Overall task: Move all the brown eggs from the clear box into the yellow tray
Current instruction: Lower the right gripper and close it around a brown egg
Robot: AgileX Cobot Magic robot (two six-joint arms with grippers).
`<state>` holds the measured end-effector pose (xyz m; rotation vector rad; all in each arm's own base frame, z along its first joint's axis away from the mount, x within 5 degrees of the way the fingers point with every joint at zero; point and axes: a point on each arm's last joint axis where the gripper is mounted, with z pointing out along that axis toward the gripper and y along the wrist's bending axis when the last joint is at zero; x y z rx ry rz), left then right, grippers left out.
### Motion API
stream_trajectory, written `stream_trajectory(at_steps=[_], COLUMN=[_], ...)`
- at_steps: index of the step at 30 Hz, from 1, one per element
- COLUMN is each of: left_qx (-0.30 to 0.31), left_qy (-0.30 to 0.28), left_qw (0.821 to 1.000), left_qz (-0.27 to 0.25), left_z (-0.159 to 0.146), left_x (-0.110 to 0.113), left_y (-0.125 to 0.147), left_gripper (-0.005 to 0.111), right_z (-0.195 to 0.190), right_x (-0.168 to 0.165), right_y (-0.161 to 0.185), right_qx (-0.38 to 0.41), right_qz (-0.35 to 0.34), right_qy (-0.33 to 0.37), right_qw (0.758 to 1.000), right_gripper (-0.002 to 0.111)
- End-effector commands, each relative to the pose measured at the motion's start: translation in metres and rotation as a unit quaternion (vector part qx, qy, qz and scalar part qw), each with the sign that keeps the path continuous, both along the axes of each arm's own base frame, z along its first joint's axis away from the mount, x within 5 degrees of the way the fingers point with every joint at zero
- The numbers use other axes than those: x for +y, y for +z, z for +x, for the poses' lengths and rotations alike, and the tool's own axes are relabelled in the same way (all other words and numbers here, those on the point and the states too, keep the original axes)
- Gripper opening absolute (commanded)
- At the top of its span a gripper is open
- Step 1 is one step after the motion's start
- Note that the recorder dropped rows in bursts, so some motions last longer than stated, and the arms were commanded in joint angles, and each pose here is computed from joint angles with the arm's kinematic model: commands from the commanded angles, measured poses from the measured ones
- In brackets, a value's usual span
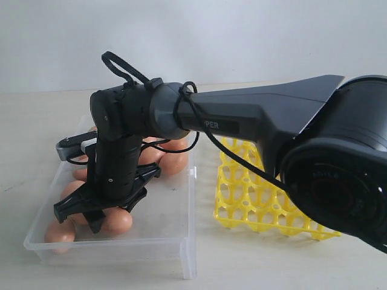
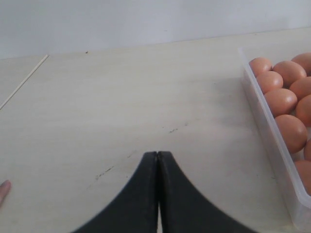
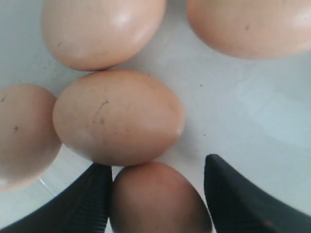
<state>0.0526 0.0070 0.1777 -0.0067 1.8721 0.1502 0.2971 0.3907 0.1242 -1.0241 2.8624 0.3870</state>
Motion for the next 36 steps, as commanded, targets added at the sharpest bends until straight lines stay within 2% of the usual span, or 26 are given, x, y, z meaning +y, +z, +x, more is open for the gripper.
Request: stream_trajectory(at_steps=[1,8,33,36], left_qx=[-0.006,-0.006,-0.006,-0.006], left_qy=[-0.003,-0.003,-0.003,-0.003], left_qw=[1.000,1.000,1.000,1.000], left_qz=[-0.005,-0.005,-0.005,-0.005], left_z=[-0.0003,-0.0003,-0.0003,-0.0003], left_x=[-0.0006,-0.0006,-0.0006,-0.0006], left_y=[0.0017,0.0017,0.0017,0.0017], left_gripper=[0.000,0.000,0.000,0.000], right_z=[0.0016,-0.0022,0.0022,0.0022], right_x=[-0.0024,-0.0065,-0.0043,-0.0044], right_y=[0.0021,0.0012,0.0026,0.0035], right_qx=[0.001,0.014,-0.034,-0.038], right_qz=[-0.002,-0.025,-0.012,-0.011], right_qy=[-0.003,0.033,0.118,0.129], right_qw=[1.000,0.999,0.992,0.991], right_gripper=[0.054,0.054,0.054,0.046])
